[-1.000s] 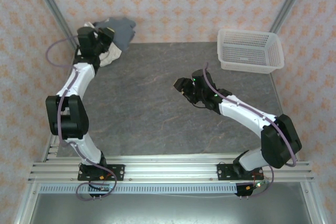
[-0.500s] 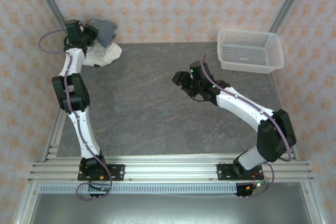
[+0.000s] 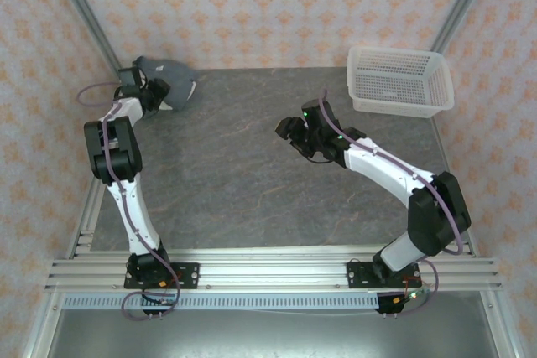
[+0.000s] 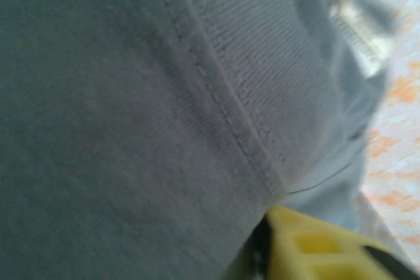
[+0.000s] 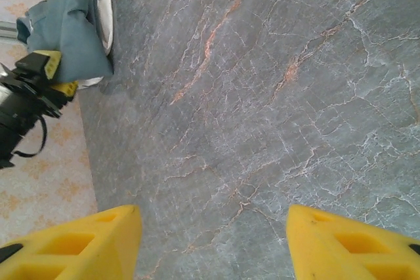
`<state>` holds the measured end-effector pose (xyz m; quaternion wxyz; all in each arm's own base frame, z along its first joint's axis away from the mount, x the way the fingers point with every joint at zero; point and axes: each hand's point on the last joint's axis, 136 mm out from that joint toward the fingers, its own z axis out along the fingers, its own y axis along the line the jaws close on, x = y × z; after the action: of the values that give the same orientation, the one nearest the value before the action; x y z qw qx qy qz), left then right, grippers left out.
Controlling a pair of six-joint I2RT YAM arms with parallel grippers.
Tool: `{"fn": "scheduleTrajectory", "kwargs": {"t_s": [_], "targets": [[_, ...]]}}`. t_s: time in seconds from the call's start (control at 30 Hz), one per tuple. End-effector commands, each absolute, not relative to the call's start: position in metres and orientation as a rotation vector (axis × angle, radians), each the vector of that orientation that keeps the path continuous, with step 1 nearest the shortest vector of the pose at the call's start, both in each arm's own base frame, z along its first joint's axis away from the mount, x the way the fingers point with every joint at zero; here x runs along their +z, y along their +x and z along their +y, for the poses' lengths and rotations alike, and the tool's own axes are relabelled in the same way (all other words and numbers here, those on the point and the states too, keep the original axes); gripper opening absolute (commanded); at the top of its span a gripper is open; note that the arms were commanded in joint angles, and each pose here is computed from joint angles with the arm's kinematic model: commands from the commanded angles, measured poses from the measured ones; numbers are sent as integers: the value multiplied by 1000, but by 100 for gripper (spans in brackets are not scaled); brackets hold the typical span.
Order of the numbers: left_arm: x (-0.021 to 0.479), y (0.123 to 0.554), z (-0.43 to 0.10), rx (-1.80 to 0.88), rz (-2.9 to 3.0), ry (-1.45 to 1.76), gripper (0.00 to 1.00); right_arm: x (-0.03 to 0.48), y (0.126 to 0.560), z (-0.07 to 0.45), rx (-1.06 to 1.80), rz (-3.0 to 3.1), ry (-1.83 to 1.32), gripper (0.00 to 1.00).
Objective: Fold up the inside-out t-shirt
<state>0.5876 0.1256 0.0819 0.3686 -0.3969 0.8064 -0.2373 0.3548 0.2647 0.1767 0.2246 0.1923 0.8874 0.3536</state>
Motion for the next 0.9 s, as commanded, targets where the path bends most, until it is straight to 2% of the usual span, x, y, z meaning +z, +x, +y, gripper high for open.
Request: {"fn": "scheduleTrajectory", "kwargs": {"t_s": [0.0,0.13,0.23,0.27,0.4,0.47,0.7,0.87], "targets": [[142,591,141,-583,1919,-930,57,189,353,259,982,2418,510,61],[180,584,153,-576,1872,-908,69,193,353,256,970,2405,504,61],[200,571,167,-534,1848,-930,70,192,353,257,981,2401,511,61],[199,568,173,-513,1859,-954,66,190,353,257,979,2403,513,61],[176,579,187,-493,1896,-993,38,188,355,259,973,2420,506,61],[160,591,194,-512,1905,-1019,35,187,356,261,975,2425,504,61],[115,618,207,-545,1940,-1050,38,181,357,261,960,2444,518,61],[148,624,214,-566,1861,-1014,51,189,359,249,869,2448,484,61]]}}
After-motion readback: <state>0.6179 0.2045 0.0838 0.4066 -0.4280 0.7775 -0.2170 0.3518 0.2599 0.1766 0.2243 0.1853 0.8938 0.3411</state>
